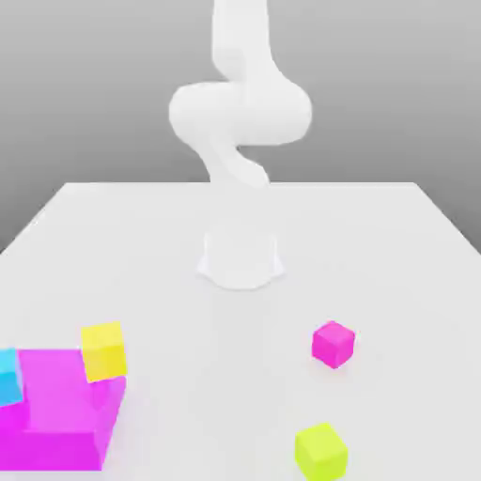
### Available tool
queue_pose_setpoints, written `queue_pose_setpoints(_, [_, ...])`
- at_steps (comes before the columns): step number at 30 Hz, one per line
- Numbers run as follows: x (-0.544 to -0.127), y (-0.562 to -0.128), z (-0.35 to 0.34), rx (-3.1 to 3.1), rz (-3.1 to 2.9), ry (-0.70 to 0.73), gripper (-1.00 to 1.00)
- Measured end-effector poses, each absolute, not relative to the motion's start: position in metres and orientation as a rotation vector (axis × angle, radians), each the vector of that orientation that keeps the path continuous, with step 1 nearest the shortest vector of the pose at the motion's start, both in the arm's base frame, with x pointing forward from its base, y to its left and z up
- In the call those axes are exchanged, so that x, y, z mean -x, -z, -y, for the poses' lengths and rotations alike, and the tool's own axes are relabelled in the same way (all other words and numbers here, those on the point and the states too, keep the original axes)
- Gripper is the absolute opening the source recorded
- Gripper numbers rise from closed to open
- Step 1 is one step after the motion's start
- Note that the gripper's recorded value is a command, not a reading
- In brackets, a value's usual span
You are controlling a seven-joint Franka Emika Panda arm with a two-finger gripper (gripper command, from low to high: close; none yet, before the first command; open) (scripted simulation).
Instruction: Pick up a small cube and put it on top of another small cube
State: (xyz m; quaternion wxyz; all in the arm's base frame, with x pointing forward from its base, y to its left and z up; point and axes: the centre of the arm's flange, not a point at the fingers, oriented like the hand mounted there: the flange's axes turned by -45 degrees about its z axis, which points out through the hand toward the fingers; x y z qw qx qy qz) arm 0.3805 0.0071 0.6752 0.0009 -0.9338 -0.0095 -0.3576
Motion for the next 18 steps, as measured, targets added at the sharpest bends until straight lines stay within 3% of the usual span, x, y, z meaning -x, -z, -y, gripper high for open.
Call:
queue_pose_setpoints(9, [-0.471,-0.524,-0.039,3.049,0.228,0.751,0.00])
queue_pose_setpoints(18, [-0.501,-0.355,-0.075,3.096,0.438,0.372,0.00])
